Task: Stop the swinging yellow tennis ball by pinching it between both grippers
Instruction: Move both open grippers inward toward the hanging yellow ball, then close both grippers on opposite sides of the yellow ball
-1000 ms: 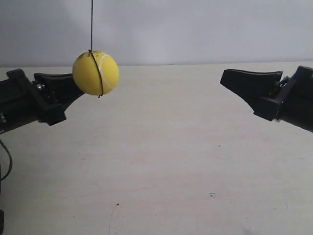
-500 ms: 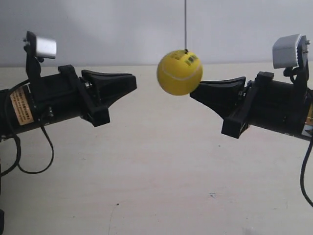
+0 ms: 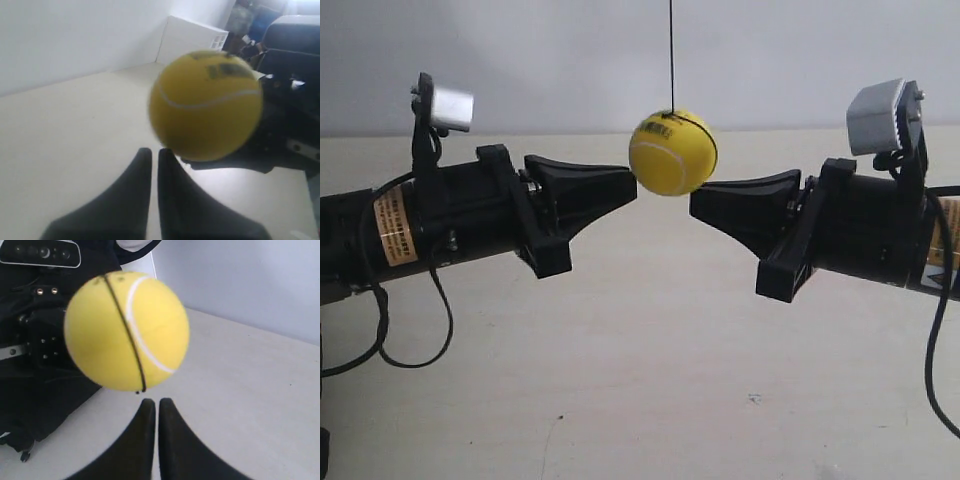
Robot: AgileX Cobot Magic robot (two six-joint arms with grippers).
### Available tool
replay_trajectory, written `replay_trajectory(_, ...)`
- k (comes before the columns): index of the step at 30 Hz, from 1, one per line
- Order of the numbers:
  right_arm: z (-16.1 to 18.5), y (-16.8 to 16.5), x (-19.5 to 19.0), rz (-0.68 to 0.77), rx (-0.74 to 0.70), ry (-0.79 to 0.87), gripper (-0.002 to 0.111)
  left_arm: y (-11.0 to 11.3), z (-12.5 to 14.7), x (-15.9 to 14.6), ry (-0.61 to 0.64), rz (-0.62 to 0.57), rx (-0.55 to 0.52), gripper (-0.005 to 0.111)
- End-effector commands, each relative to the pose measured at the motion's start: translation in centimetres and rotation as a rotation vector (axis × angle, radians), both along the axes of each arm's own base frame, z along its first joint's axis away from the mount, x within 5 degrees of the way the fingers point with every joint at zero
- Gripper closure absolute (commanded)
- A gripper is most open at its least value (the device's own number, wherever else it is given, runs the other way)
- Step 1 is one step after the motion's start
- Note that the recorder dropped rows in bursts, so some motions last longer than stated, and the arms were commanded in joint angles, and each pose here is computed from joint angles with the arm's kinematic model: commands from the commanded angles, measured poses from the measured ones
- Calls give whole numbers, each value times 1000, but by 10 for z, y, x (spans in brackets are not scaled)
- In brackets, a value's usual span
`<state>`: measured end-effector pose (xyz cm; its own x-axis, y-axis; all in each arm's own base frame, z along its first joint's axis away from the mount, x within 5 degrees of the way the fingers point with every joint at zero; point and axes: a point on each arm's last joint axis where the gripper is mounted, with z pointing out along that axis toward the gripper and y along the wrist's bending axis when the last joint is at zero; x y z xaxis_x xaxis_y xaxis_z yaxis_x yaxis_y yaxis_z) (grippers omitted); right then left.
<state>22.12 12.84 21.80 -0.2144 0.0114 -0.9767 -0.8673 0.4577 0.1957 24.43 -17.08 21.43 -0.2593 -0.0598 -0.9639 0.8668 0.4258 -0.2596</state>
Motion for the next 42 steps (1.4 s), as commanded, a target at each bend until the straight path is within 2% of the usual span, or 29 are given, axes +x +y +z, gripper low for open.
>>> replay_trajectory(1, 1, 2, -1, 25, -1, -15, 108, -4, 15, -8, -44, -97, -157, 102)
replay_trajectory(3, 1, 2, -2, 30, -5, -16, 108, -4, 16, -7, -45, -83, -159, 102)
replay_trajectory(7, 1, 2, -2, 32, -6, -16, 108, -3, 8, -3, -17, -42, -78, 102)
replay_trajectory(13, 0, 2, -3, 40, -21, -18, 108, -3, 7, -2, -25, -35, -59, 102)
replay_trajectory(17, -7, -6, 10, -125, -77, 48, 108, -2, 5, -2, -27, -26, -39, 102)
replay_trajectory(22, -2, -5, 9, -112, -31, 13, 108, -1, 0, 1, -7, 7, 20, 102)
replay_trajectory(32, 27, -7, -5, -93, -7, -103, 108, -1, 0, 1, -26, 8, 29, 102)
replay_trajectory(42, 28, -6, -11, -42, -14, -77, 108, -1, 4, 0, -49, -7, -13, 102)
